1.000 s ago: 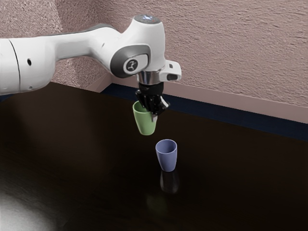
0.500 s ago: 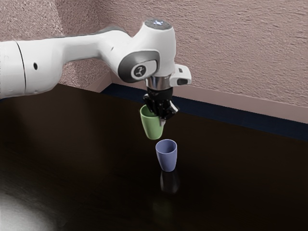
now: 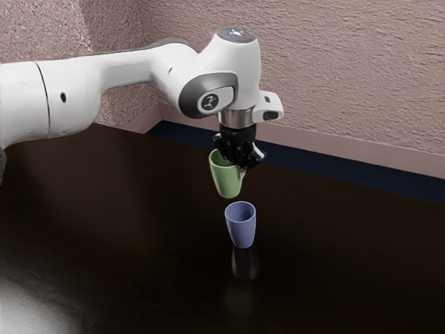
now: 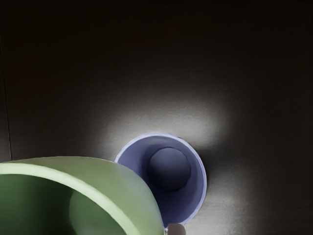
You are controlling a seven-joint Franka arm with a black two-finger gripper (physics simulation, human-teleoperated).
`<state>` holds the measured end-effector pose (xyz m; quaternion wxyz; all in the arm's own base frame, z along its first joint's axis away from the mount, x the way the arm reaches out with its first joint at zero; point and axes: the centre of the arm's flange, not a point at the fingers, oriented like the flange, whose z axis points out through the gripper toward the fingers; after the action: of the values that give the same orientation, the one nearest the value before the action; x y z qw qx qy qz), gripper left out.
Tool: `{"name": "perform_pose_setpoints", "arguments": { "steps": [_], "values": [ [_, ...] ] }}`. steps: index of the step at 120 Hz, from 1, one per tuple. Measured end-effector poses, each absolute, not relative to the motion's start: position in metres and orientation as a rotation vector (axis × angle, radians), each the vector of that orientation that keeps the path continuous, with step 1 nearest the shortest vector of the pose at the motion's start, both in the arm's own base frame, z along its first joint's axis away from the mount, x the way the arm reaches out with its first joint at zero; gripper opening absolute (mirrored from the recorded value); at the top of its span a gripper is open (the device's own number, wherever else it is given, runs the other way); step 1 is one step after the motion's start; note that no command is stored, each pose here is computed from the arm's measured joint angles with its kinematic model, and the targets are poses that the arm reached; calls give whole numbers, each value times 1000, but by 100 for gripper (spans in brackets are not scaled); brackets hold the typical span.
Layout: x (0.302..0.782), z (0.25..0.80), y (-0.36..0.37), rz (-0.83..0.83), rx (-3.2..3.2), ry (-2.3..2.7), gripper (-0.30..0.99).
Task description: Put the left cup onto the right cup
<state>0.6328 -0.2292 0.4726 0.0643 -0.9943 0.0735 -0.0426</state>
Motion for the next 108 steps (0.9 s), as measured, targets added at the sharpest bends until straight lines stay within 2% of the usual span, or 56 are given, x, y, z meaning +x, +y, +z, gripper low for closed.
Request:
{"name": "perform_pose_setpoints", "arguments": {
  "steps": [108],
  "values": [
    [632, 457, -246, -103, -3013, 164, -9]
  ]
}}
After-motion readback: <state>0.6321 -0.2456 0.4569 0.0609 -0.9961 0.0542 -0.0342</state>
